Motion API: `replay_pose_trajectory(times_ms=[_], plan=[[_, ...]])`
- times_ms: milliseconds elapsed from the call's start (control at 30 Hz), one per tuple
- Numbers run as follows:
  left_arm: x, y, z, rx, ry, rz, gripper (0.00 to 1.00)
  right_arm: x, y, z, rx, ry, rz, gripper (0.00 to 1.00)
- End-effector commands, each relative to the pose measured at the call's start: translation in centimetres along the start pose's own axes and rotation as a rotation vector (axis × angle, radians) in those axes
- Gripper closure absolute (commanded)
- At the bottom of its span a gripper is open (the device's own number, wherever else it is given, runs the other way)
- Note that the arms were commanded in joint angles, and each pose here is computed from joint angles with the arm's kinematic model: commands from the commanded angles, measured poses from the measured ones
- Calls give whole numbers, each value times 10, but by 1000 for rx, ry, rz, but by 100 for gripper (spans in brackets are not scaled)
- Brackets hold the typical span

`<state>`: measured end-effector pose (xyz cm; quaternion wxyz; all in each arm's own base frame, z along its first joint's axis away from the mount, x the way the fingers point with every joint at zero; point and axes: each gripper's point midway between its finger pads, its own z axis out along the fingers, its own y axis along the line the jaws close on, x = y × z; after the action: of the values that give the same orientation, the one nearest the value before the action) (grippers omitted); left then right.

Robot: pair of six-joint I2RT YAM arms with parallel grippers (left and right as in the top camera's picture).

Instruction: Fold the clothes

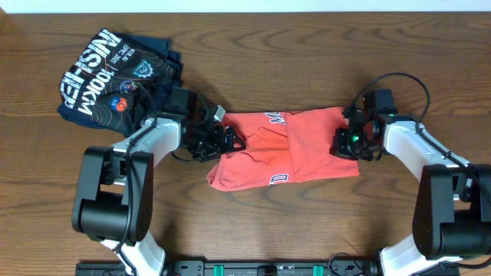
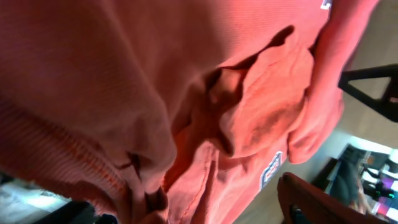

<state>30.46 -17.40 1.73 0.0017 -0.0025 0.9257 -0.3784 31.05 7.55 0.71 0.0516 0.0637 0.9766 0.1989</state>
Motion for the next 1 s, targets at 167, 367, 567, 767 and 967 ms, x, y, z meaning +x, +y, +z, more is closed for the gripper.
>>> replay_pose_trajectory(times_ms=[167, 367, 567, 767, 967], plan=[[33, 47, 27, -126, 101, -72, 44, 1, -2, 2, 17, 3, 8, 99], [29, 35, 28, -56, 92, -59, 58, 2, -2, 2, 18, 8, 9, 99], [28, 39, 25, -65, 89, -73, 38, 3, -2, 2, 19, 11, 10, 99], [18, 62, -13, -112, 36, -190, 9, 4, -3, 2, 20, 14, 11, 99], [14, 89, -35, -174, -15, -234, 5, 3, -3, 2, 19, 13, 12, 99]])
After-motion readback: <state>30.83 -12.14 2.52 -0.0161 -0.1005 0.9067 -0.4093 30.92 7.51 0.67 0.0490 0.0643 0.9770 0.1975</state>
